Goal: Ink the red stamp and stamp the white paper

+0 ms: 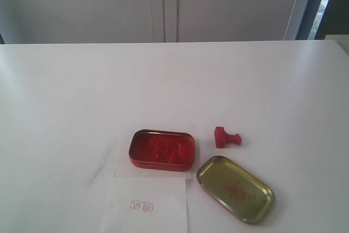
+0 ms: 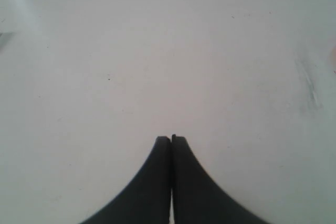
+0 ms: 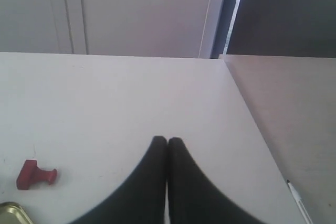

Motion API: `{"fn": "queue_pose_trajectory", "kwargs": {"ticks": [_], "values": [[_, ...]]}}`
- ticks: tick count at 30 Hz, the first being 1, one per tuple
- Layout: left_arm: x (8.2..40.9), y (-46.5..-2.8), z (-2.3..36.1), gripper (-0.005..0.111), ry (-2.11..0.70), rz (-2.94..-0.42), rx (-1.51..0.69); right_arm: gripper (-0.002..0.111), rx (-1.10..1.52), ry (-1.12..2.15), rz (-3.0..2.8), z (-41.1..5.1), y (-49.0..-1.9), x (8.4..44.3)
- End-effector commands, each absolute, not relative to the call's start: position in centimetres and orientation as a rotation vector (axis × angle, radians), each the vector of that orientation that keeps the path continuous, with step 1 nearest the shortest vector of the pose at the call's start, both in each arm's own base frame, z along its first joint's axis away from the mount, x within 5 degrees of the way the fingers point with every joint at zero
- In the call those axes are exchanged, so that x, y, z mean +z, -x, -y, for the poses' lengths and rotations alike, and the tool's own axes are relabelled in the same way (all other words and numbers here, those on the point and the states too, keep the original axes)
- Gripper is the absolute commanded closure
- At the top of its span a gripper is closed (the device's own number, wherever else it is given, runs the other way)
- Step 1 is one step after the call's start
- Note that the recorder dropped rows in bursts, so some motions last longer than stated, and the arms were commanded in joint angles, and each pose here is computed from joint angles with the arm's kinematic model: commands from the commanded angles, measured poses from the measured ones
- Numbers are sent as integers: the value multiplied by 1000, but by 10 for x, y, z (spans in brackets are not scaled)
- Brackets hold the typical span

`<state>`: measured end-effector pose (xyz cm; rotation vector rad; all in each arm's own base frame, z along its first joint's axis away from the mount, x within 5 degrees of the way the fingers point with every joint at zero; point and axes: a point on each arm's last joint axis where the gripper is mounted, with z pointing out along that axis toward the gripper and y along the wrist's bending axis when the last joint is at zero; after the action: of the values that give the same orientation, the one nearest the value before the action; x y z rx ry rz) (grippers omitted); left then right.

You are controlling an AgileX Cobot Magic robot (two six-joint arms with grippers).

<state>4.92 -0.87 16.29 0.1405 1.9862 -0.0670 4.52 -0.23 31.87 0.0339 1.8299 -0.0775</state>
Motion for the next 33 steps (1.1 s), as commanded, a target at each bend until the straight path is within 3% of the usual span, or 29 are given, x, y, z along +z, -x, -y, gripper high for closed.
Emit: {"fn": "queue_pose_trajectory", "kwargs": {"ticks": [1, 8, 18, 33], "values": [[162, -49, 9, 107, -134, -1982, -70, 108, -133, -15, -1793, 4, -36, 289], [162, -49, 9, 107, -134, -1982, -70, 108, -126, -20, -1763, 4, -43, 232], [162, -49, 9, 107, -134, -1982, -70, 108, -123, -22, -1808, 5, -53, 187], [162, -49, 9, 107, -134, -1982, -70, 108, -122, -22, -1827, 5, -53, 182]]}}
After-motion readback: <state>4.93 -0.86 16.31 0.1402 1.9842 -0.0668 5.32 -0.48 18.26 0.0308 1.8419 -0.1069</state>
